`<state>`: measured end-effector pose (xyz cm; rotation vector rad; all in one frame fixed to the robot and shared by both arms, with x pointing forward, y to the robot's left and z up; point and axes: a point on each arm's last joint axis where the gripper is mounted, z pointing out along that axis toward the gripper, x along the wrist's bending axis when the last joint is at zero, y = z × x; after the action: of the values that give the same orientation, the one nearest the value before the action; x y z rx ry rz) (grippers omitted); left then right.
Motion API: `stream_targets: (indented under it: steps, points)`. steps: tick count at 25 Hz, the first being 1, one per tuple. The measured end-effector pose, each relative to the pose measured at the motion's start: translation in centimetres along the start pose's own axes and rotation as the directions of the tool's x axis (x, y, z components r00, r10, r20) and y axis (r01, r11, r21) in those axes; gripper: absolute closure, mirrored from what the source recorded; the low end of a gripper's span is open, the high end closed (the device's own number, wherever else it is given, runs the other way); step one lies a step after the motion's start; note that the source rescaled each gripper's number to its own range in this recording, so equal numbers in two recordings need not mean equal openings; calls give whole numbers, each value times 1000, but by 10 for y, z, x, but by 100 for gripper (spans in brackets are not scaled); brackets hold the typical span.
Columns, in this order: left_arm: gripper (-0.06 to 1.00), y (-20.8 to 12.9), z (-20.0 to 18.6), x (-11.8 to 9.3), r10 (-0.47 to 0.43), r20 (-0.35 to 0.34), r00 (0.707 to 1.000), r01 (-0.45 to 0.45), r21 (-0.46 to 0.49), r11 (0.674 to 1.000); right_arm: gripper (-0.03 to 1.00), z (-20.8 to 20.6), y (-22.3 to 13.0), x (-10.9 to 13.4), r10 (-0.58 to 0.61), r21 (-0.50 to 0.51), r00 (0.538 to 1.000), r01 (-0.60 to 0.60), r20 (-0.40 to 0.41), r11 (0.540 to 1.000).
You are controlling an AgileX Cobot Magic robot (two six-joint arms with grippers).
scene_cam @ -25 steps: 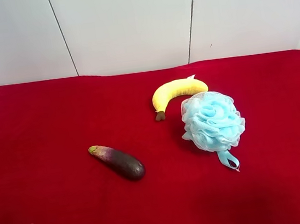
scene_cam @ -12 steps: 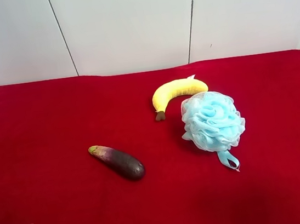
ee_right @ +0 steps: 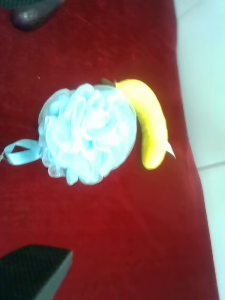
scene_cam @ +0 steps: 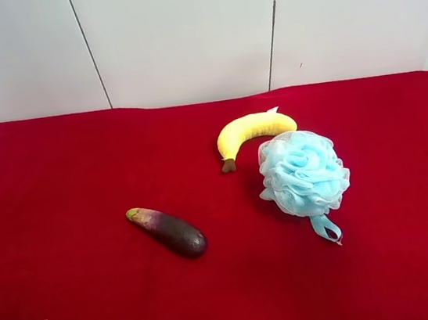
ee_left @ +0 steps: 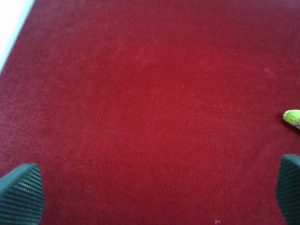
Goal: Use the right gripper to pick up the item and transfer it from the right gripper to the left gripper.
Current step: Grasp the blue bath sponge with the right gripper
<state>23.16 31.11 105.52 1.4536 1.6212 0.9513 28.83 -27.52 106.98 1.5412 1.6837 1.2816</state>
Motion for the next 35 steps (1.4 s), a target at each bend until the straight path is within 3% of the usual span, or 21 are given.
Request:
stream_targets:
  steps: [10, 21, 35]
  points:
    - [-6, 0, 0, 0, 0, 0, 1000, 0, 0, 1000, -3, 97, 18, -15, -15, 224, 1000, 13, 10, 975]
    - [-6, 0, 0, 0, 0, 0, 1000, 0, 0, 1000, -3, 193, 35, -35, -55, 452, 998, 31, 40, 891]
    - [-6, 0, 0, 0, 0, 0, 1000, 0, 0, 1000, -3, 274, -5, -29, -98, 612, 995, 84, -11, 787]
